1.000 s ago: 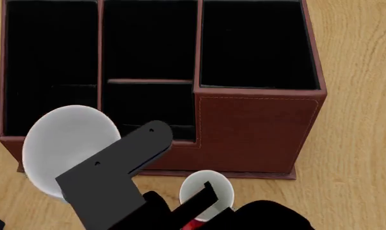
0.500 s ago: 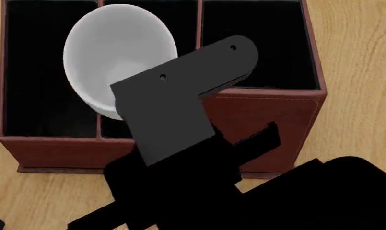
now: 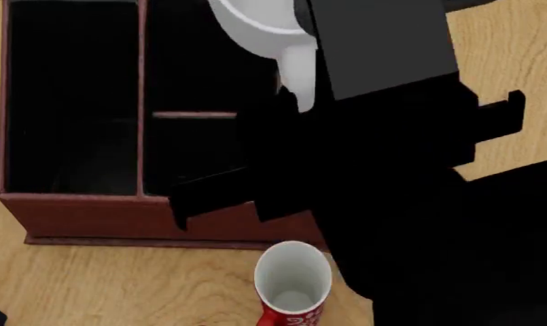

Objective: Pick up the white mug and place it to the right of the caddy.

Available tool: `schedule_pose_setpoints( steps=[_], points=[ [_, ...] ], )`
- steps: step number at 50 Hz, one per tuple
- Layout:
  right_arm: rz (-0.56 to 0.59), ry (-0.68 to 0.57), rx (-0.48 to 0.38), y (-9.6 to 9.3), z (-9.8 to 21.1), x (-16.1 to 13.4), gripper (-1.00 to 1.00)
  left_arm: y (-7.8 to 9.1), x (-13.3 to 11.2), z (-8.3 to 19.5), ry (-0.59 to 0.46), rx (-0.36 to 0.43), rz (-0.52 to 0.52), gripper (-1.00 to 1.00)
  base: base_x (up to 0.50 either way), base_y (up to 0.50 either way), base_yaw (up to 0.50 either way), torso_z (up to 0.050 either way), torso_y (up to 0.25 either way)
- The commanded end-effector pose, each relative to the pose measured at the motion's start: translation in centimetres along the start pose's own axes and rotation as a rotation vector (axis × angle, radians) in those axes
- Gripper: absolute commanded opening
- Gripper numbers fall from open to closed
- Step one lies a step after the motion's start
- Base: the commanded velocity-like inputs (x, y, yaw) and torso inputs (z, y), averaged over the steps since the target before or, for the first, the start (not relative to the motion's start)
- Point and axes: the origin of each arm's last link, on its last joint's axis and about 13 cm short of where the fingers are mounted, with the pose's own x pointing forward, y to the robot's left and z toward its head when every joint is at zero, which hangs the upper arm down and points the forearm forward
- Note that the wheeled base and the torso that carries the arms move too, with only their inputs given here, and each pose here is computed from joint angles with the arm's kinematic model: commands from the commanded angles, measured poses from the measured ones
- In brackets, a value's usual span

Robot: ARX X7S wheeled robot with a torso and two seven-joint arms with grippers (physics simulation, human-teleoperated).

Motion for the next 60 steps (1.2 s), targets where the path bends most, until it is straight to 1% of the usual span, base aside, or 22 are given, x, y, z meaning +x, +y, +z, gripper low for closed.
schedule_pose_setpoints(
  steps=[1, 11, 22, 32, 41, 49, 60],
  points=[
    [-0.090, -0.035, 0.052, -1.5, 0.7, -0.4, -1.00, -0.1, -0.1, 0.0, 0.001, -0.004, -0.003, 1.00, 0.00, 0.00, 0.00, 0.000, 0.000],
    [-0.176, -0.059, 0.087, -3.0, 1.2, -1.1, -1.00, -0.2, -0.1, 0.0, 0.002, -0.005, -0.006, 1.00, 0.00, 0.00, 0.00, 0.000, 0.001],
    [-0.266, -0.051, 0.131, -4.7, 0.6, -1.1, -1.00, -0.4, 0.0, 0.0, 0.003, -0.009, -0.015, 1.00, 0.00, 0.00, 0.00, 0.000, 0.001],
    [-0.359, -0.049, 0.151, -6.2, 0.5, -1.7, -1.00, -0.6, 0.0, 0.0, 0.006, -0.013, -0.018, 1.00, 0.00, 0.00, 0.00, 0.000, 0.000],
    [-0.431, -0.014, 0.173, -7.3, -0.8, -2.0, -1.00, -0.6, 0.0, -0.1, 0.007, -0.015, -0.021, 1.00, 0.00, 0.00, 0.00, 0.000, 0.001],
    [-0.477, 0.009, 0.173, -8.0, -1.6, -2.3, -1.00, -0.8, 0.0, -0.1, 0.008, -0.015, -0.027, 1.00, 0.00, 0.00, 0.00, 0.000, 0.000],
    [-0.492, 0.060, 0.164, -8.3, -2.8, -1.5, -1.00, -0.9, 0.1, -0.2, 0.011, -0.016, -0.032, 1.00, 0.00, 0.00, 0.00, 0.000, 0.001]
  ],
)
